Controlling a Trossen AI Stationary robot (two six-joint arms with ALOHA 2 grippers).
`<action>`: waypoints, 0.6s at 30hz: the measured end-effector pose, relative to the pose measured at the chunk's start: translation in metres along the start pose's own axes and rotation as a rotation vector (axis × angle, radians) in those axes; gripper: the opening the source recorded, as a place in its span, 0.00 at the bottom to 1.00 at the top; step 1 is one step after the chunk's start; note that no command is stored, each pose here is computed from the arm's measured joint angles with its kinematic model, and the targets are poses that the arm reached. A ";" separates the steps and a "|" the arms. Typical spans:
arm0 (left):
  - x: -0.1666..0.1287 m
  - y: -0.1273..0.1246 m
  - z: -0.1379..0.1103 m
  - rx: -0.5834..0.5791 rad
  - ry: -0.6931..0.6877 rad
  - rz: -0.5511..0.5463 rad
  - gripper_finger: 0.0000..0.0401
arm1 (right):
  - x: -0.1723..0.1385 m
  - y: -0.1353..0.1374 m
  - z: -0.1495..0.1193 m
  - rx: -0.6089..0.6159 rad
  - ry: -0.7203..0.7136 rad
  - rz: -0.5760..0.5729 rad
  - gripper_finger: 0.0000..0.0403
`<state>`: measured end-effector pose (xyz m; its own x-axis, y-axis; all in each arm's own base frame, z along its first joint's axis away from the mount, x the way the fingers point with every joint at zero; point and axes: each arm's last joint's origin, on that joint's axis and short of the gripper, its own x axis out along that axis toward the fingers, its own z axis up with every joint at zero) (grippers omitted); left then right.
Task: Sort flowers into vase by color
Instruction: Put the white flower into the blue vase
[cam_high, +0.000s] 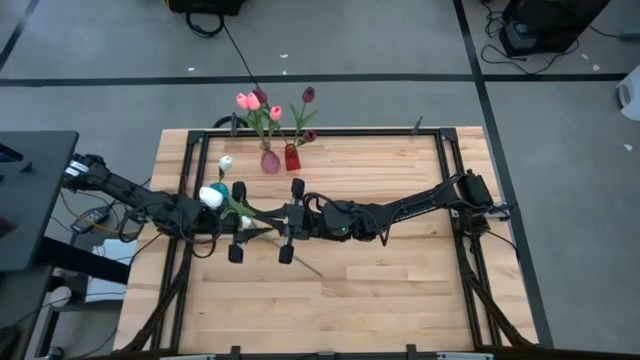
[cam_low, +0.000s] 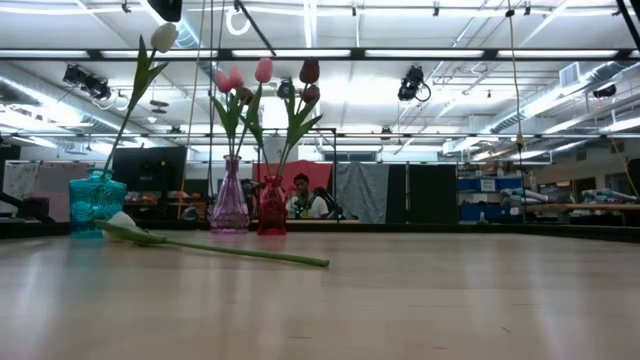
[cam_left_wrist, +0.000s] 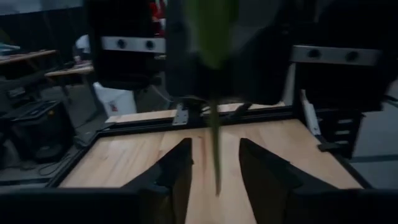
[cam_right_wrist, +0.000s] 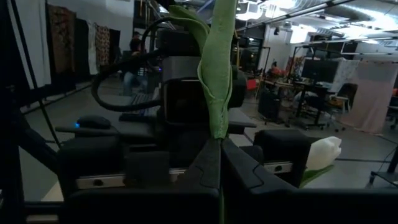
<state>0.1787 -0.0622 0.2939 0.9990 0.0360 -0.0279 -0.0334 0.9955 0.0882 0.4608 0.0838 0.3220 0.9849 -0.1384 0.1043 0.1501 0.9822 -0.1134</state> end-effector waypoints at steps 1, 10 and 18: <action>0.000 0.000 0.000 -0.001 -0.002 0.012 0.31 | 0.000 0.000 0.000 0.000 0.003 0.000 0.02; -0.001 0.001 0.003 -0.021 -0.026 0.019 0.03 | 0.000 0.001 -0.004 0.011 0.041 0.005 0.03; -0.020 0.011 0.012 -0.067 0.018 0.022 0.03 | -0.005 0.003 -0.005 -0.030 0.117 -0.047 0.21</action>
<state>0.1586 -0.0530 0.3072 0.9973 0.0587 -0.0442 -0.0578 0.9981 0.0223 0.4566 0.0870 0.3166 0.9798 -0.2001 -0.0058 0.1973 0.9702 -0.1408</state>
